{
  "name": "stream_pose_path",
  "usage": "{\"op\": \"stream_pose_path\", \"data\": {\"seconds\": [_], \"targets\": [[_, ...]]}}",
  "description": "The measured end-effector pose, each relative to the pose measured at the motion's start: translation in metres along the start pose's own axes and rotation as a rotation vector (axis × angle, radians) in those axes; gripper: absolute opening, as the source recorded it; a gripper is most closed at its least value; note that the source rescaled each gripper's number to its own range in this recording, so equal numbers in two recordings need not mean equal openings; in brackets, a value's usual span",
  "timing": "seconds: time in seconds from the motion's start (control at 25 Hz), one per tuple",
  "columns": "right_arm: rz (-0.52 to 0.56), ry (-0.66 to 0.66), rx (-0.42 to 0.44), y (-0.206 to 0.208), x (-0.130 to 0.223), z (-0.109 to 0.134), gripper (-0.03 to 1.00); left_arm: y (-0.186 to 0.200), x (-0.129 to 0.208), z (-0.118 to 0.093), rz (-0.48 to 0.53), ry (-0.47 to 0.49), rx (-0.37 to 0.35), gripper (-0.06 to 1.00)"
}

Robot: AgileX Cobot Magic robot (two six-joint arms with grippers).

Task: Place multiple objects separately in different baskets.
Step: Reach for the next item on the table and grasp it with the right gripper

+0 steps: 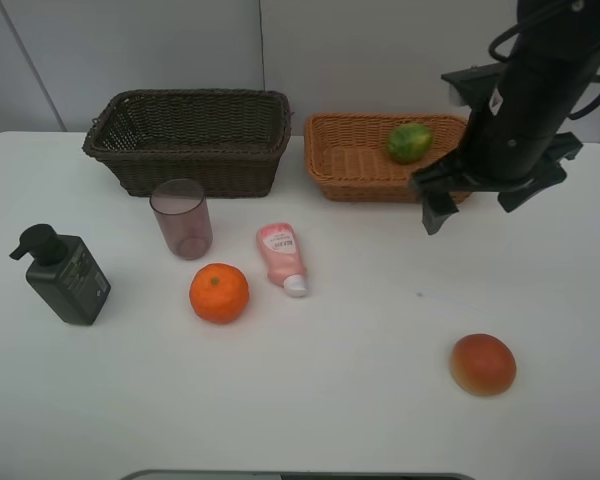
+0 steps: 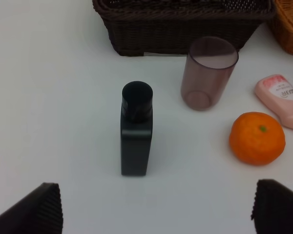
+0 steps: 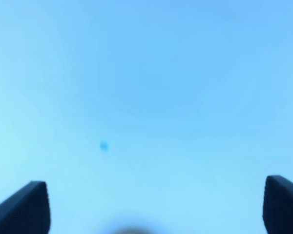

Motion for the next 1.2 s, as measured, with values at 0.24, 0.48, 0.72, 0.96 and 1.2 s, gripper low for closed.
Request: {"op": "stream_pose_path", "data": {"seconds": [0.24, 0.48, 0.72, 0.96, 1.2], "targets": [[-0.027, -0.025, -0.043, 0.012, 0.041, -0.001, 0.91, 0.0, 0.0, 0.0, 0.0, 0.0, 0.0, 1.0], [-0.021, -0.026, -0.063, 0.005, 0.071, 0.002, 0.91, 0.0, 0.0, 0.0, 0.0, 0.0, 0.0, 1.0], [-0.01, -0.055, -0.108, -0.013, 0.085, 0.01, 0.91, 0.0, 0.0, 0.0, 0.0, 0.0, 0.0, 1.0], [0.0, -0.117, -0.112, -0.02, 0.092, 0.012, 0.91, 0.0, 0.0, 0.0, 0.0, 0.0, 0.0, 1.0], [0.024, -0.197, -0.111, -0.032, 0.103, 0.01, 0.91, 0.0, 0.0, 0.0, 0.0, 0.0, 0.0, 1.0]]}}
Point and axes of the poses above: a point on each arm's last joint axis where the gripper is mounted, y pointing back along that axis away from the gripper, z along the wrist's bending axis when the last joint is at zero, x = y × z, the point moved 2 cm from there along -y, pointing out along that axis toward the gripper, and after that the axes turned 6 degrees about y, right-handed, at the moved point
